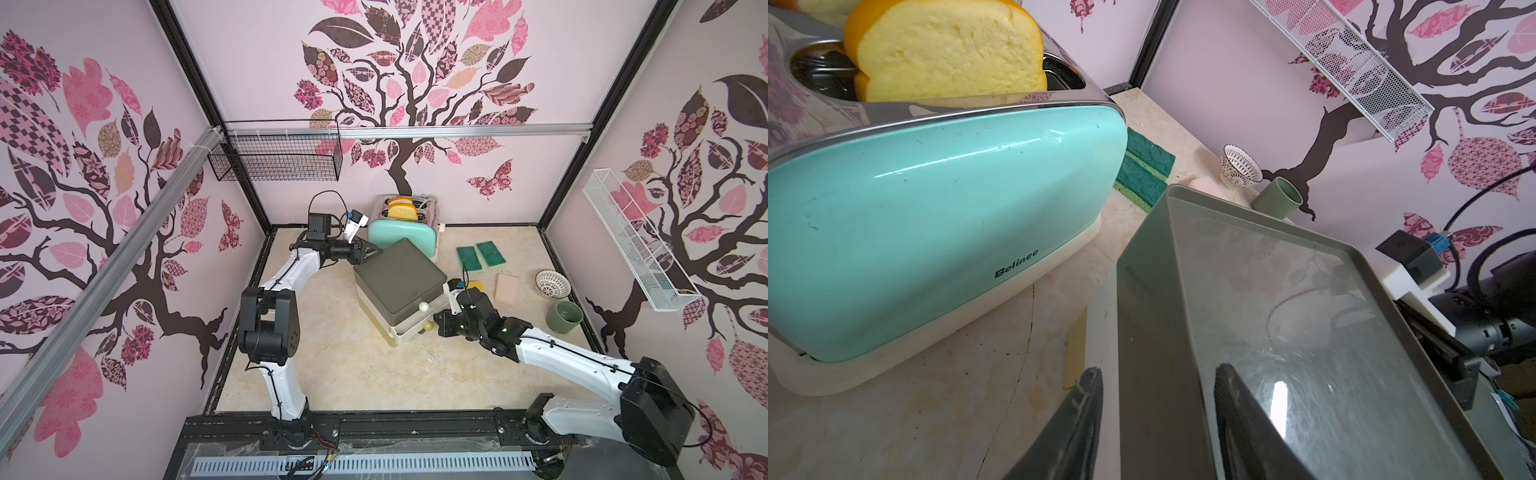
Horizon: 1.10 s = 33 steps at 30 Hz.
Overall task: Take the sponge out of the drawer
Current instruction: Close the drawer in the storage box.
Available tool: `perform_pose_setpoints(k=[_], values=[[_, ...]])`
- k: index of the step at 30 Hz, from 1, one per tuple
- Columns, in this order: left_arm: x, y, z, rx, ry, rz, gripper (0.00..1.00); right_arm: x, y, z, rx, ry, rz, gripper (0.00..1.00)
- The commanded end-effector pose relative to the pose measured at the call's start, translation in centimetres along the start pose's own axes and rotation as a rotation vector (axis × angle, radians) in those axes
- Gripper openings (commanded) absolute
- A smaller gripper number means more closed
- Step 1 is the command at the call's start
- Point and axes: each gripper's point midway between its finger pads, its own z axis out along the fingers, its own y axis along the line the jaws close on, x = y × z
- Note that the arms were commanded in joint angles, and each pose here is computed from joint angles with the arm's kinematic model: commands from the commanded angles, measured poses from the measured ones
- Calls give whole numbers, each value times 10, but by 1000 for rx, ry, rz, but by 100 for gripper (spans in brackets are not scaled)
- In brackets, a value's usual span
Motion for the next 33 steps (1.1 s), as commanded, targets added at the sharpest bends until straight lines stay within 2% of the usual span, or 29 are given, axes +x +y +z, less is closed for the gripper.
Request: perform_pose_setpoints(k=[1,11,20,33], values=[[43,16,13,-46,93,-72,47,-16,-2,8,3,-119,-45,0],[46,17,15,-46,101,-75,47,-18,-10,24,-10,-262,-58,0],[50,17,19,-43,115,-77,47,-32,-7,14,-25,-373,-75,0],[49,17,19,-44,116,-73,47,-38,-12,25,7,-399,-64,0]])
